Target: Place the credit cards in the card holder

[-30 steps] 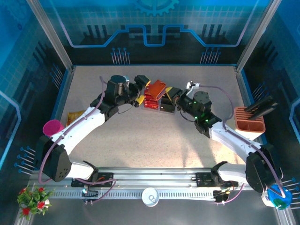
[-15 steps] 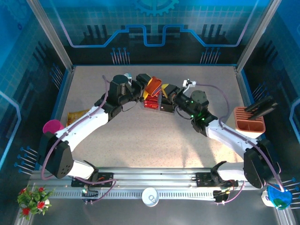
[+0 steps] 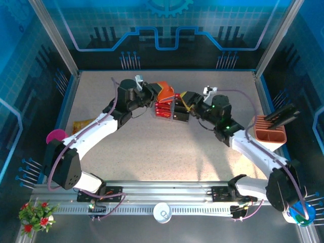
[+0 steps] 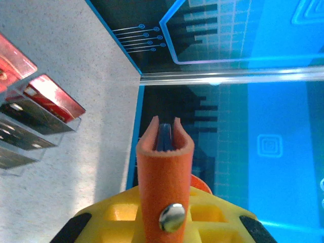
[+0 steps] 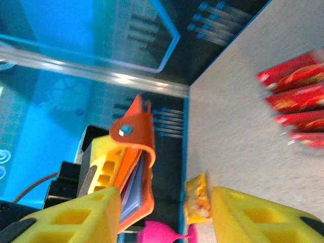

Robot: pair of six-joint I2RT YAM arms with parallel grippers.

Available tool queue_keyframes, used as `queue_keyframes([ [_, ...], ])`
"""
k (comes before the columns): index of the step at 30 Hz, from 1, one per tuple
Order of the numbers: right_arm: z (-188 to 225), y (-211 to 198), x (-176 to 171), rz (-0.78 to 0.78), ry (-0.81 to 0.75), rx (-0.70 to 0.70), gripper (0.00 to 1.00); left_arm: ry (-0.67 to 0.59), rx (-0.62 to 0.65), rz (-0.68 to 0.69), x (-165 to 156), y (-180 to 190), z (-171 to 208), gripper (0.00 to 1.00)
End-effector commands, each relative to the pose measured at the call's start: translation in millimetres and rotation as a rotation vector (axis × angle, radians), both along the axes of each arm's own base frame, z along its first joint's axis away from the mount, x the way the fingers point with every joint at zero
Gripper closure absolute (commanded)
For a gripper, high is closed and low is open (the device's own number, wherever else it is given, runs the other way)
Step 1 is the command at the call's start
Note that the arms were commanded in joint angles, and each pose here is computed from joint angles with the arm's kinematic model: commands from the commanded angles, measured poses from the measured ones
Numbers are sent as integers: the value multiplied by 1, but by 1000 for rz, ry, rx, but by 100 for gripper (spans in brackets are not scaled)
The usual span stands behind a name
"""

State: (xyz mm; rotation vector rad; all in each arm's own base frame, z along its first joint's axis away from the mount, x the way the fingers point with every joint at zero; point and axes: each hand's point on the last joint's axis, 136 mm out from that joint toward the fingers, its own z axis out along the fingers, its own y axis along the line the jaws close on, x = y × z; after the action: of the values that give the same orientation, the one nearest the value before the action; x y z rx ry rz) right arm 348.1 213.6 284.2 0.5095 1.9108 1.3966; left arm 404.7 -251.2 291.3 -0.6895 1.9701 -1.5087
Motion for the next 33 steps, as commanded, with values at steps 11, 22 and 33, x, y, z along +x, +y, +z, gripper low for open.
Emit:
queue_keyframes([
  [11,35,28,-6,277,-95,-473,27,-216,146,-322,-15,-27,18,100],
  [22,-13,22,10,201,7,-443,57,-211,87,-312,-14,-31,25,100],
  [33,-16,10,15,155,1,-199,65,-217,-33,-293,-10,-34,40,100],
])
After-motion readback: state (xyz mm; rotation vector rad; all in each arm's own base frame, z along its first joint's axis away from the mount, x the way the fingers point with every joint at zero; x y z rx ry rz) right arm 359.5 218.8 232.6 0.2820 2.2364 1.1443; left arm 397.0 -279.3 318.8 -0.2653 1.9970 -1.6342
